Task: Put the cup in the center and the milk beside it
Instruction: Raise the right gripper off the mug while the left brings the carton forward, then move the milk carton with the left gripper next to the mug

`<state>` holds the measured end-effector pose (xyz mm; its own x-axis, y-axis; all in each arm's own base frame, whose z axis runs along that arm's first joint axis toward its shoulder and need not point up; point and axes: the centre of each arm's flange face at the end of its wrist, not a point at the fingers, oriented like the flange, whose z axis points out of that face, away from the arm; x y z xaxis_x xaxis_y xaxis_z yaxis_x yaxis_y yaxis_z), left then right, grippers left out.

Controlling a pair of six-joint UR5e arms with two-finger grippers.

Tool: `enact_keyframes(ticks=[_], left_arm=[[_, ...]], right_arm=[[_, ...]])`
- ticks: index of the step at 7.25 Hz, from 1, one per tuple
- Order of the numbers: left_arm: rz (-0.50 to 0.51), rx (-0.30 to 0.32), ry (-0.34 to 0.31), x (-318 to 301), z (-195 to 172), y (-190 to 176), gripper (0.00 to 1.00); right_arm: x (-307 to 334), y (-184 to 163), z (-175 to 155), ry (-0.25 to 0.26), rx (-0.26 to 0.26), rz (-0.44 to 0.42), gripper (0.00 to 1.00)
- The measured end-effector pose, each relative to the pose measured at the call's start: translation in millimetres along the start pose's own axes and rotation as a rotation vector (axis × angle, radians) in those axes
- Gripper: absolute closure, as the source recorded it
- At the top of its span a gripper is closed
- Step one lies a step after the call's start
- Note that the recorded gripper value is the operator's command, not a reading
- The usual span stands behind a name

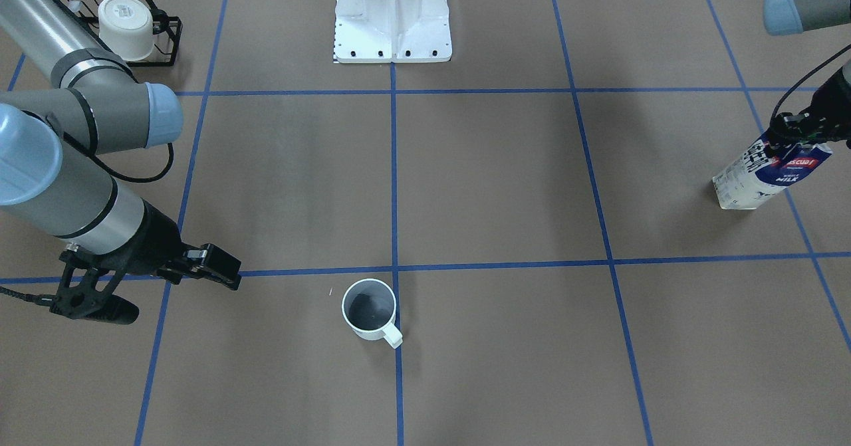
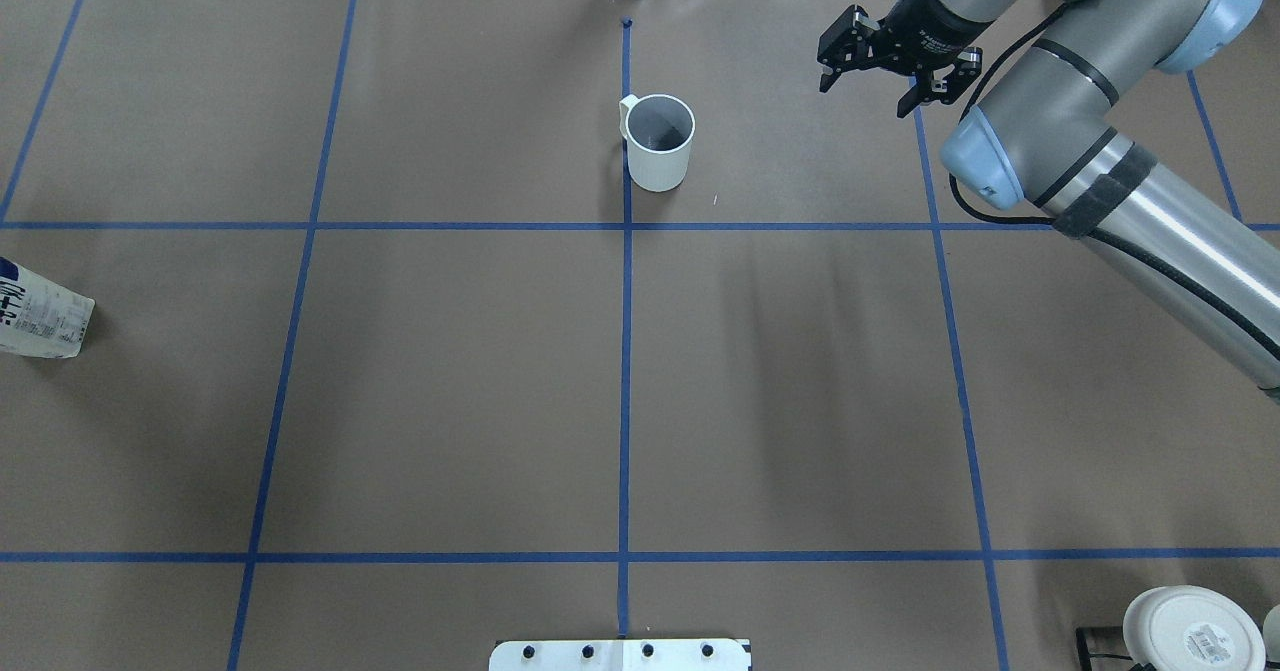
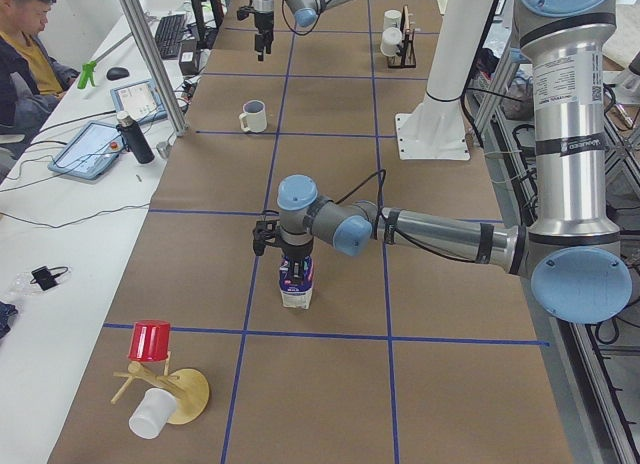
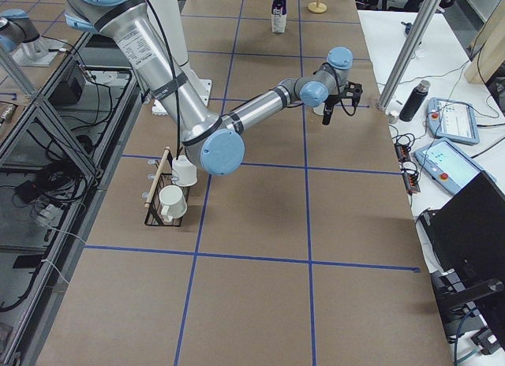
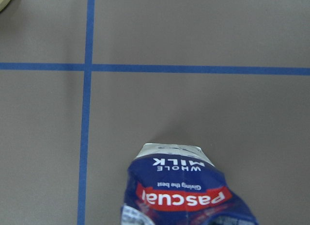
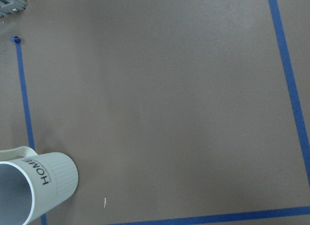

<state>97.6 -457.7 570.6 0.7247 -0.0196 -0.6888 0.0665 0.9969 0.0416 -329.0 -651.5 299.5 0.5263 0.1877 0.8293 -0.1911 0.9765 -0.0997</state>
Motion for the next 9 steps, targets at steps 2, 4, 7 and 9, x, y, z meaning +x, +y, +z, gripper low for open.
enact_keyframes(ticks=[2, 4, 7, 9], left_arm=[[-0.020, 0.006, 0.056, 54.9, -26.2, -41.4, 1.00], [-0.081, -0.015, 0.079, 170.3, -81.4, -119.3, 1.00], [-0.160, -0.065, 0.052, 422.8, -95.0, -177.5, 1.00], [-0.147, -0.087, 0.045, 560.3, -78.3, -168.4, 1.00]], right_arm=[[7.3, -3.8, -4.3, 0.001, 0.007, 0.008, 0.00], [25.1, -8.0, -8.6, 0.008, 0.015, 0.018, 0.00], [83.9, -12.6, -23.9, 0.027, 0.033, 0.003, 0.00], [139.8, 6.5, -35.4, 0.045, 0.039, -0.021, 0.00]])
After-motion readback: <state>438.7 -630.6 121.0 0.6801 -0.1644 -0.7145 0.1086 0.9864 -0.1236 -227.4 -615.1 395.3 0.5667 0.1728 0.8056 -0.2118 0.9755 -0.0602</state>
